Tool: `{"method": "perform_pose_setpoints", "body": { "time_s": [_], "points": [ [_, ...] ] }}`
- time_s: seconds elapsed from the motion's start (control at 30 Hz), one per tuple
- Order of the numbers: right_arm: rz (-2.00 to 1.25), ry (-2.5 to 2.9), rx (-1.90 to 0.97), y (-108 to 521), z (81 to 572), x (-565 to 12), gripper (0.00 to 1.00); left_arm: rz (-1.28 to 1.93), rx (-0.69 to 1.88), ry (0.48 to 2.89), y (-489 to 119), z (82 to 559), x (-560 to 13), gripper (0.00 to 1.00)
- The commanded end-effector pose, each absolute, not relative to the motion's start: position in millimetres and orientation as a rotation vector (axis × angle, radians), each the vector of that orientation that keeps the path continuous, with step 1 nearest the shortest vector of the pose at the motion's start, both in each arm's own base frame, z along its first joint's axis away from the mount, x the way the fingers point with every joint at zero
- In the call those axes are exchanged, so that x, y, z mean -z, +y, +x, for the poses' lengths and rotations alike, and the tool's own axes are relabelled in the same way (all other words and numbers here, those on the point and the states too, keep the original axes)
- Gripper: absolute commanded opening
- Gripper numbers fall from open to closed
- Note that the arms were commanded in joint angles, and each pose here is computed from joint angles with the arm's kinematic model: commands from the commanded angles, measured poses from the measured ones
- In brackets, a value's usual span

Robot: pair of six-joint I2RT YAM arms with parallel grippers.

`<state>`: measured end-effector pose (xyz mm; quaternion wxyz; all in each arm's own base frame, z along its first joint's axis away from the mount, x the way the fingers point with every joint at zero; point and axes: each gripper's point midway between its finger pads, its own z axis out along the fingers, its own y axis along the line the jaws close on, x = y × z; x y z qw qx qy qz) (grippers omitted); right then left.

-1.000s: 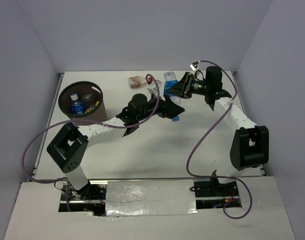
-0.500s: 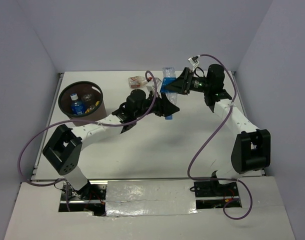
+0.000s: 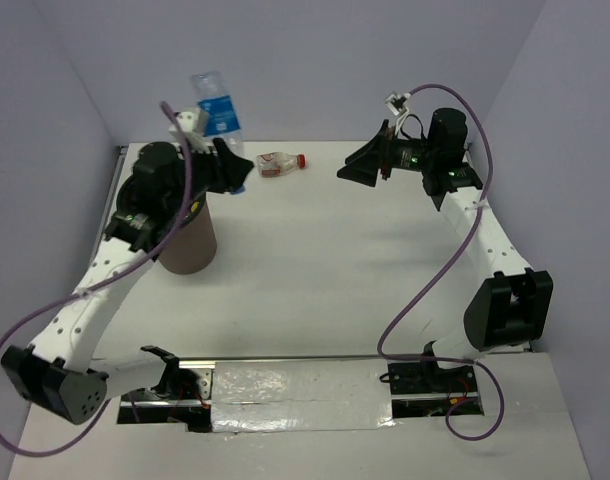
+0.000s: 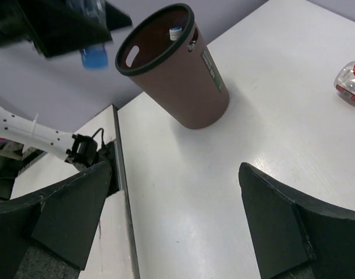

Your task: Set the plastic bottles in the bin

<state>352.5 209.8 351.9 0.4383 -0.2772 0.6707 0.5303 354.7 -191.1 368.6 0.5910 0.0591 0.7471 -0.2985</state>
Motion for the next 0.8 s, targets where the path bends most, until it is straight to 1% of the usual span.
{"method": "perform_pose_setpoints", "body": {
  "time_s": [0.0, 0.13, 0.23, 0.27, 0.3, 0.47, 0.5, 0.6, 0.7, 0.77],
  "points": [
    [-0.778, 1.610, -1.281, 207, 335, -361, 0.97, 0.079, 0.423, 1.801, -123, 347, -366, 0.32],
    [-0.773, 1.635, -1.281, 206, 337, -350, 0.97, -0.063, 0.200, 1.905, -55, 350, -333, 0.34],
    [-0.789, 1.657, -1.274, 206, 340, -339, 0.98, -0.148, 0.134, 1.962, -22, 353, -302, 0.35],
    [-0.794, 1.668, -1.272, 206, 343, -336, 0.99, -0.165, 0.128, 1.953, -16, 356, -300, 0.35],
    [-0.784, 1.704, -1.277, 206, 343, -329, 0.99, -0.179, 0.123, 1.956, -12, 357, -296, 0.41],
    [-0.822, 1.759, -1.193, 202, 356, -308, 1.00, -0.230, 0.085, 1.989, 9, 361, -281, 0.58],
    [-0.821, 1.779, -1.186, 201, 355, -303, 1.00, -0.237, 0.077, 2.004, 10, 361, -277, 0.68],
    [-0.839, 1.799, -1.151, 203, 361, -294, 1.00, -0.250, 0.063, 2.026, 13, 360, -273, 0.82],
    [-0.854, 1.816, -1.109, 208, 368, -287, 1.00, -0.251, 0.072, 2.011, 12, 358, -283, 0.91],
    [-0.845, 1.854, -1.039, 214, 379, -280, 1.00, -0.237, 0.109, 1.986, 6, 356, -296, 1.00]
  ]
}}
